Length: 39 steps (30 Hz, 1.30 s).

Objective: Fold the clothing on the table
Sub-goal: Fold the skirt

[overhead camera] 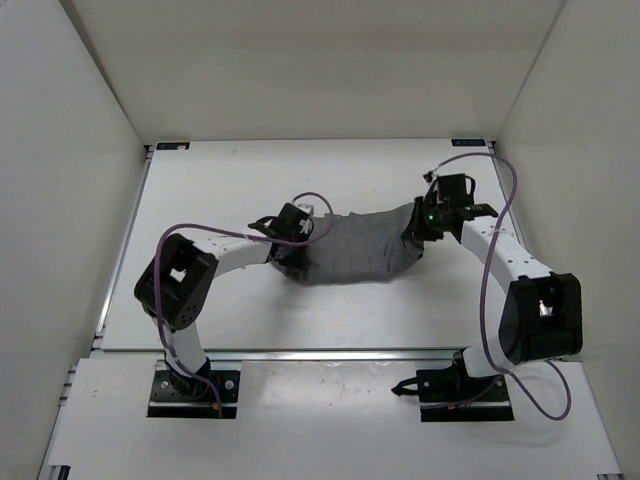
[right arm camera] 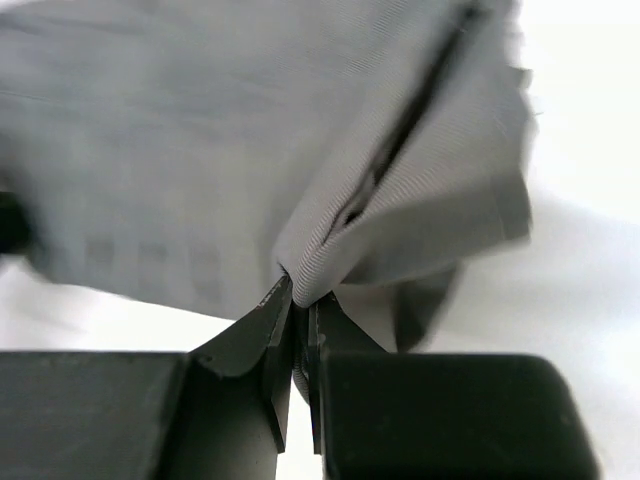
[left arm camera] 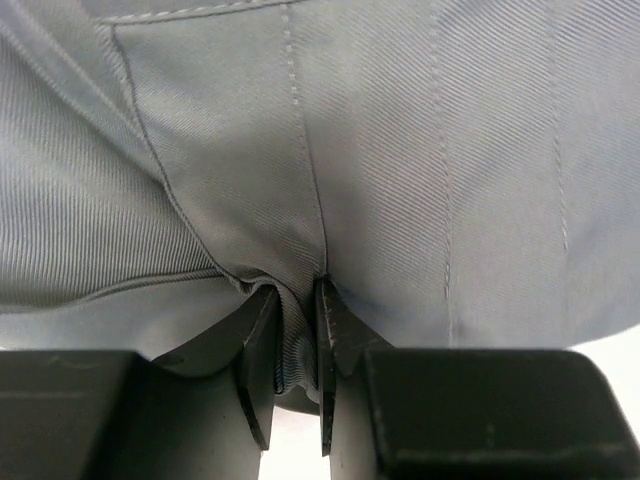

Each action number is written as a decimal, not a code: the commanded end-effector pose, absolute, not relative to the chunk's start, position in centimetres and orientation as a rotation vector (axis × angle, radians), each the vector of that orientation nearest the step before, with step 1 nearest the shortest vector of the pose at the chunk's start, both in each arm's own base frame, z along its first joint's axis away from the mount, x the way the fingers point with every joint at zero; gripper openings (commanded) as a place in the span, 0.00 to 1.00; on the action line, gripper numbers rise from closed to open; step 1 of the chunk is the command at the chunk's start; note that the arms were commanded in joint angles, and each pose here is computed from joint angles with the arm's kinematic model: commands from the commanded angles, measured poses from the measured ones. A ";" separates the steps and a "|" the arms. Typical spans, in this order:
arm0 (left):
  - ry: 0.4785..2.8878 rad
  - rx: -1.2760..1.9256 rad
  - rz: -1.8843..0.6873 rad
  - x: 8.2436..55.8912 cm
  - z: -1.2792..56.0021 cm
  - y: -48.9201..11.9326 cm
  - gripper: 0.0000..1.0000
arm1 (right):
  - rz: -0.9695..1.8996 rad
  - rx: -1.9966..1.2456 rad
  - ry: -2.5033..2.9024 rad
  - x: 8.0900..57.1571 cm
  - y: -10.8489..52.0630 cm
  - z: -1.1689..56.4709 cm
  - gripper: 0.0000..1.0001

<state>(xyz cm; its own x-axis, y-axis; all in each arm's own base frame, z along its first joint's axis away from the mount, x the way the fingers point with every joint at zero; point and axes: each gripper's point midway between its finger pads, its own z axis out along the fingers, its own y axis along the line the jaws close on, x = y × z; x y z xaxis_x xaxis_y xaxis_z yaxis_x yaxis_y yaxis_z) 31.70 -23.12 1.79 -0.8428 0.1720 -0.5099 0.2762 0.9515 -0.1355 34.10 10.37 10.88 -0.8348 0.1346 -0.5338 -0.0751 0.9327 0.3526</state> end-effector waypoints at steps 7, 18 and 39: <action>2.655 0.332 -0.559 30.8 1.3 -28.1 0.28 | 0.672 -0.270 2.322 36.8 20.5 19.6 0.00; 2.681 0.117 -0.773 29.6 0.9 -25.7 0.27 | 0.966 -0.479 2.342 34.4 32.0 18.0 0.00; 2.661 -0.023 -1.014 29.2 2.5 -23.6 0.46 | 1.144 -0.545 2.391 31.1 35.8 17.4 0.72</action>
<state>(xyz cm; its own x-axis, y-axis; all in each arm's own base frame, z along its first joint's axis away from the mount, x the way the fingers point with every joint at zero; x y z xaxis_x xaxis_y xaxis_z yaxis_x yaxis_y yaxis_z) 30.43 -25.51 2.29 -0.9443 -0.1251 -0.3045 0.1161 0.7390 -0.6636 30.61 35.85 12.19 -0.8790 -0.1944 -0.4353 -0.4485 0.6468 0.6169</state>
